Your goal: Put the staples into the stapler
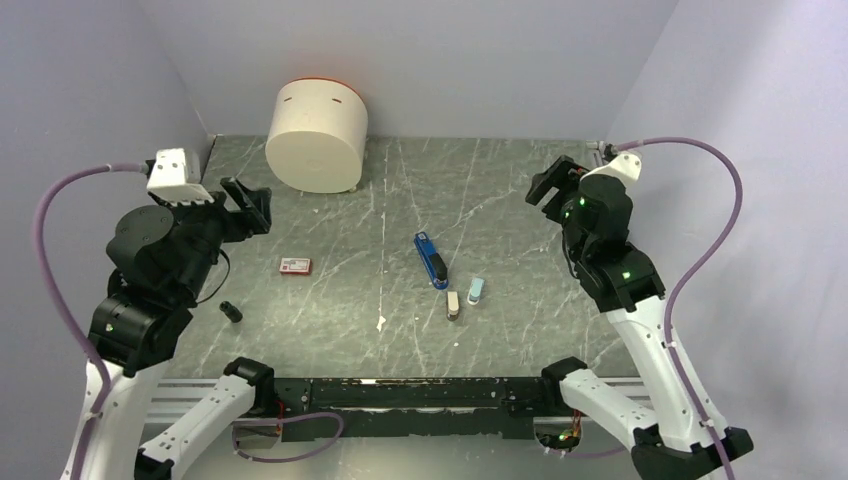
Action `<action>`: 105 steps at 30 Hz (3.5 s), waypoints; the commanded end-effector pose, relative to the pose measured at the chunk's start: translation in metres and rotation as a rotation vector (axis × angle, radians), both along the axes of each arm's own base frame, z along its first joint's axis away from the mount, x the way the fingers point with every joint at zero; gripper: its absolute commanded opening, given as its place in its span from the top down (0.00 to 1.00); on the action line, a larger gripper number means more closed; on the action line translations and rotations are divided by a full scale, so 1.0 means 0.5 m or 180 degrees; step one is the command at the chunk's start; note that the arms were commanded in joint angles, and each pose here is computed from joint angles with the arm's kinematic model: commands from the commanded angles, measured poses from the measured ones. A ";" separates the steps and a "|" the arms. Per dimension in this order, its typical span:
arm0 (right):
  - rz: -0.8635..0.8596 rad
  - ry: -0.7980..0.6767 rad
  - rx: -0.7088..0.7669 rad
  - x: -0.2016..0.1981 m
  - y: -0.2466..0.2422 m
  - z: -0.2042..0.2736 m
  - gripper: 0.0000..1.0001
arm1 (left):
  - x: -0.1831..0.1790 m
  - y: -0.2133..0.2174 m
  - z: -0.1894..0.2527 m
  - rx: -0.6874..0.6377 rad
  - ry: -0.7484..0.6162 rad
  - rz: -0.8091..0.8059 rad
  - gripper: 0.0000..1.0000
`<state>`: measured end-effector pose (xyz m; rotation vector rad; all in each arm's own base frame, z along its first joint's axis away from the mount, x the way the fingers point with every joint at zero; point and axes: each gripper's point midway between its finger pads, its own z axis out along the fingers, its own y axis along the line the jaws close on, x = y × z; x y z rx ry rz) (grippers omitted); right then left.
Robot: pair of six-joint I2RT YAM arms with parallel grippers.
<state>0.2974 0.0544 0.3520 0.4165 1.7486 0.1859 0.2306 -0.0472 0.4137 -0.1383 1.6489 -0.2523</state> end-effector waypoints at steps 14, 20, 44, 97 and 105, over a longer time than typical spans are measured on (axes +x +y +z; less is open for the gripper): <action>0.1322 -0.0403 0.0711 0.064 0.110 -0.006 0.04 | -0.072 -0.099 0.012 -0.0499 -0.0429 -0.1075 0.03; 0.2067 -0.0278 0.1019 0.048 0.213 -0.071 0.11 | -0.106 -0.096 -0.009 -0.0560 -0.0359 -0.1120 0.03; 0.3987 -0.0438 -0.0843 -0.021 0.881 -0.428 0.14 | -0.093 0.061 -0.020 -0.0732 -0.0337 0.0346 0.03; 0.5141 0.0778 -0.2276 -0.029 0.900 -0.731 0.55 | -0.014 -0.011 -0.108 -0.0714 0.0437 0.0021 0.03; 0.5151 0.1070 -0.2375 -0.056 0.768 -0.739 0.55 | 0.050 -0.057 -0.200 -0.0600 0.1195 -0.0131 0.03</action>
